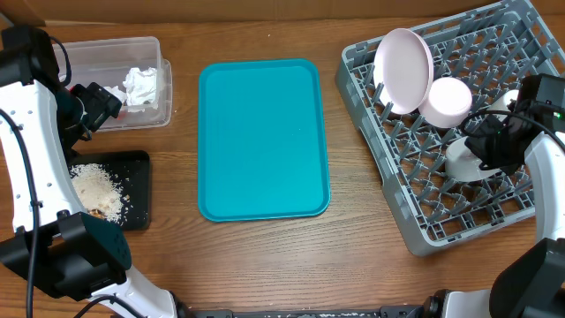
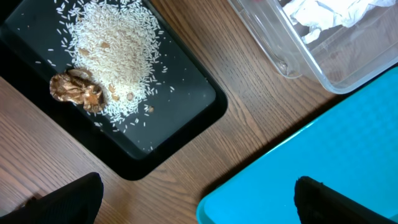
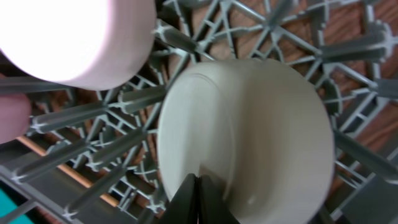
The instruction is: Sort waste into correct bins and load items into the dishwasher
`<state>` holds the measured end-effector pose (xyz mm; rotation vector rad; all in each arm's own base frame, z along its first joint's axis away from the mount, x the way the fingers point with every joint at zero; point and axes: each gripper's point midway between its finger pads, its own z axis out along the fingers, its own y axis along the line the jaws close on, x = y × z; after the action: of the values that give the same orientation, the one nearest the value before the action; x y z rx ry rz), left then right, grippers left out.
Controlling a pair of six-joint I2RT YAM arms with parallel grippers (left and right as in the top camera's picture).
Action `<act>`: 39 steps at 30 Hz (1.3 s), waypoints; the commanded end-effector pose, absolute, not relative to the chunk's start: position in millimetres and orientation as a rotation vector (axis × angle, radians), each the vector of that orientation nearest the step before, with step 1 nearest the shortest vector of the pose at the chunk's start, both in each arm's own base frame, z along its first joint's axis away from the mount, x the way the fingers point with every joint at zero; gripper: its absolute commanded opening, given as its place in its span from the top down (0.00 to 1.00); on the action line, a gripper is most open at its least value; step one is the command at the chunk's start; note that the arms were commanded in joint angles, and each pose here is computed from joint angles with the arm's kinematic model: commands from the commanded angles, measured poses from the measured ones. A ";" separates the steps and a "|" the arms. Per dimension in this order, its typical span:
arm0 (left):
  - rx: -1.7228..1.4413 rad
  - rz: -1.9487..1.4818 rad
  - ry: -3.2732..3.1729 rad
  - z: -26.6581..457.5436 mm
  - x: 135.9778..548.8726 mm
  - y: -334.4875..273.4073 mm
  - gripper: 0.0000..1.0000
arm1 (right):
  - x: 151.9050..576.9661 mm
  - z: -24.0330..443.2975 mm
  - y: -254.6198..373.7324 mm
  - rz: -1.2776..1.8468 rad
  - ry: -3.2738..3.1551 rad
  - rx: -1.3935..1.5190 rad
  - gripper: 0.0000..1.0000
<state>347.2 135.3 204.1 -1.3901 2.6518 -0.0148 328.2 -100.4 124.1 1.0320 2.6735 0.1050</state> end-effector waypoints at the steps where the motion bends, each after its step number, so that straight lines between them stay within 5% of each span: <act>1: -1.400 -0.022 2.648 203.3 349.4 134.5 0.00 | 321.1 125.7 -111.8 0.002 2.657 1.086 0.96; 22: -1.401 -0.022 2.648 203.3 349.4 134.5 0.00 | 314.2 161.6 -131.1 -0.154 2.586 1.207 0.96; 39: -1.400 -0.022 2.648 203.3 349.5 134.6 0.00 | 298.0 108.8 -113.4 -0.072 2.680 1.230 0.96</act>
<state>347.2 135.3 204.1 -1.3901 2.6518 -0.0148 296.7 -114.1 107.3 1.2238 2.6942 -0.0831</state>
